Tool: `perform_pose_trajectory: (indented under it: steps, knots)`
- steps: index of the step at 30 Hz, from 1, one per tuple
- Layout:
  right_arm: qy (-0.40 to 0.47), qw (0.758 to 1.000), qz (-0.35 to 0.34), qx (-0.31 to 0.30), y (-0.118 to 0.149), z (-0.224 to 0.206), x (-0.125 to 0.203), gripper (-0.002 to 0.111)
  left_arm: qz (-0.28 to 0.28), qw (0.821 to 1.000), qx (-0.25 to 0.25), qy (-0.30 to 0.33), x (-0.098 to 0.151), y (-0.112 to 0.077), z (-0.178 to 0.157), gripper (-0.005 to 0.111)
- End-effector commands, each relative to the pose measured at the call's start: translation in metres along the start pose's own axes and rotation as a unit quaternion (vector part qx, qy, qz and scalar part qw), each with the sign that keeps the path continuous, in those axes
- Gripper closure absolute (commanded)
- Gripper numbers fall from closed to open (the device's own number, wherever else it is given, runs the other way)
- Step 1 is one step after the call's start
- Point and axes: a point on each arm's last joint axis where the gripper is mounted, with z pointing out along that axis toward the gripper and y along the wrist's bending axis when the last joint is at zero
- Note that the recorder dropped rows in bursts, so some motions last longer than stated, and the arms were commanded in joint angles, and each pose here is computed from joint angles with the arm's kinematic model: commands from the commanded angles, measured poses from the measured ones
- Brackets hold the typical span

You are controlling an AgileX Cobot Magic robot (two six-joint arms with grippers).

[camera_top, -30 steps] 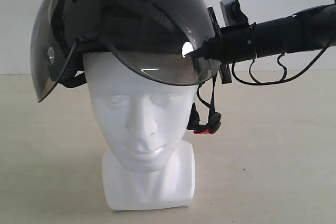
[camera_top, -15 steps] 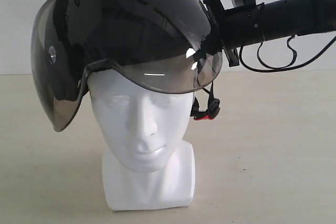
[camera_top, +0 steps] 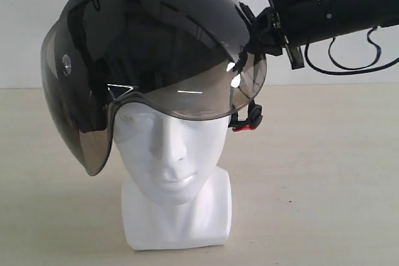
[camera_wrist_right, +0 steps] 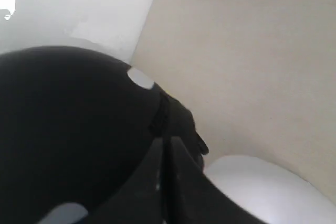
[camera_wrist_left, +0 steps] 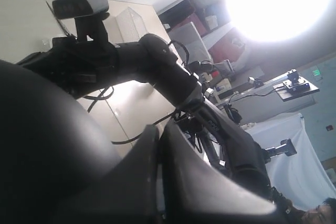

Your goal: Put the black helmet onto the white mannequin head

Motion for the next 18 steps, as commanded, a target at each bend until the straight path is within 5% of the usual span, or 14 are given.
perform_pose_trajectory:
  steps: [1, 7, 13, 18]
  knots:
    - [0.017, 0.999, -0.010, 0.049, -0.001, -0.024, 0.002, 0.099, 0.009, 1.000, 0.010, -0.001, 0.001, -0.007, 0.000, 0.102]
    - [0.030, 0.990, -0.083, 0.113, 0.031, -0.049, 0.009, 0.055, 0.008, 1.000, 0.010, -0.002, 0.001, -0.007, -0.001, 0.102]
    - [0.031, 0.978, -0.168, 0.118, 0.068, -0.068, 0.043, 0.057, 0.005, 1.000, 0.019, -0.006, 0.000, -0.008, -0.001, 0.102]
    - [-0.006, 0.964, -0.243, 0.103, 0.059, -0.067, 0.103, 0.057, 0.005, 1.000, 0.019, -0.006, 0.000, -0.008, -0.001, 0.102]
